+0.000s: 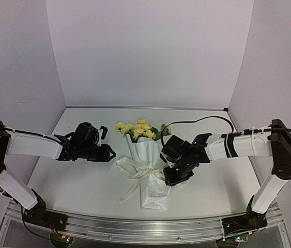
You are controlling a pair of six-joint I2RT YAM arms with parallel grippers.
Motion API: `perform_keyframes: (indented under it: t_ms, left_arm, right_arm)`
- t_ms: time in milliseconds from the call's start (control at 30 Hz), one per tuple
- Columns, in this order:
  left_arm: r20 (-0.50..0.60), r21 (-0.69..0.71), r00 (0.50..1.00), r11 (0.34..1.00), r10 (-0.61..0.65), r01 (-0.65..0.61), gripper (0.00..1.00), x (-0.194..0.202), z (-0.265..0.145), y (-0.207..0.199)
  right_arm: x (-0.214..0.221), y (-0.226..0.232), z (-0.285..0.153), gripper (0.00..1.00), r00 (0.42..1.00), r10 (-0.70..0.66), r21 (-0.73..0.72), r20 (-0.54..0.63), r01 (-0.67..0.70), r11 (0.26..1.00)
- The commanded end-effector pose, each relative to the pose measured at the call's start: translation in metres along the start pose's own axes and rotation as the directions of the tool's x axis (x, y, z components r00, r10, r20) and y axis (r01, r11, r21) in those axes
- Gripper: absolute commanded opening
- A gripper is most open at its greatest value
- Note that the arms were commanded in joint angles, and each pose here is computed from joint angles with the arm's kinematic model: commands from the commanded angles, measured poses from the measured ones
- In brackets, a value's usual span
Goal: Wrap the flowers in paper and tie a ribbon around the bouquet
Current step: Cross the half-tied ribbon over the folded bouquet.
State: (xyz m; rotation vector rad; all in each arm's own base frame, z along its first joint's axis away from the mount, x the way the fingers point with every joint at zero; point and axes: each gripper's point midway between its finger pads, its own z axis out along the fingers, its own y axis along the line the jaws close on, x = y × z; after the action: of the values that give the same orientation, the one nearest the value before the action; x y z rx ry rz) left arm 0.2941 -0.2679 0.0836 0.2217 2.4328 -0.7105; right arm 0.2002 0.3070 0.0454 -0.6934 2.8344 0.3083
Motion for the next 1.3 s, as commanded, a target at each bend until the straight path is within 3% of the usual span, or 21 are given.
perform_keyframes:
  t_ms: [0,200,433,567,1267]
  left_arm:
    - [0.049,0.029,0.995,0.995,-0.093,0.091,0.34,-0.013,-0.013,-0.007]
    - [0.008,-0.015,0.948,0.948,-0.319,0.319,0.38,0.012,-0.015,0.010]
    - [0.017,-0.011,0.870,0.870,-0.492,0.493,0.41,0.028,-0.020,0.009]
    - [0.036,-0.011,0.841,0.841,-0.540,0.541,0.44,0.036,-0.011,-0.002]
    - [-0.029,-0.059,0.789,0.789,-0.613,0.611,0.46,0.044,0.036,-0.039]
  right_arm:
    - [-0.028,0.008,-0.008,0.31,0.997,-0.031,-0.002,0.072,0.032,0.999]
    - [-0.028,0.015,-0.005,0.21,0.998,-0.034,-0.027,0.047,0.036,0.999]
    - [-0.018,0.010,-0.008,0.00,0.998,-0.051,-0.014,0.023,0.052,0.999]
    - [-0.017,0.006,-0.013,0.00,0.997,-0.078,0.001,0.022,0.078,0.997]
    - [0.028,-0.050,-0.032,0.00,0.989,-0.151,0.188,-0.007,0.149,0.971]
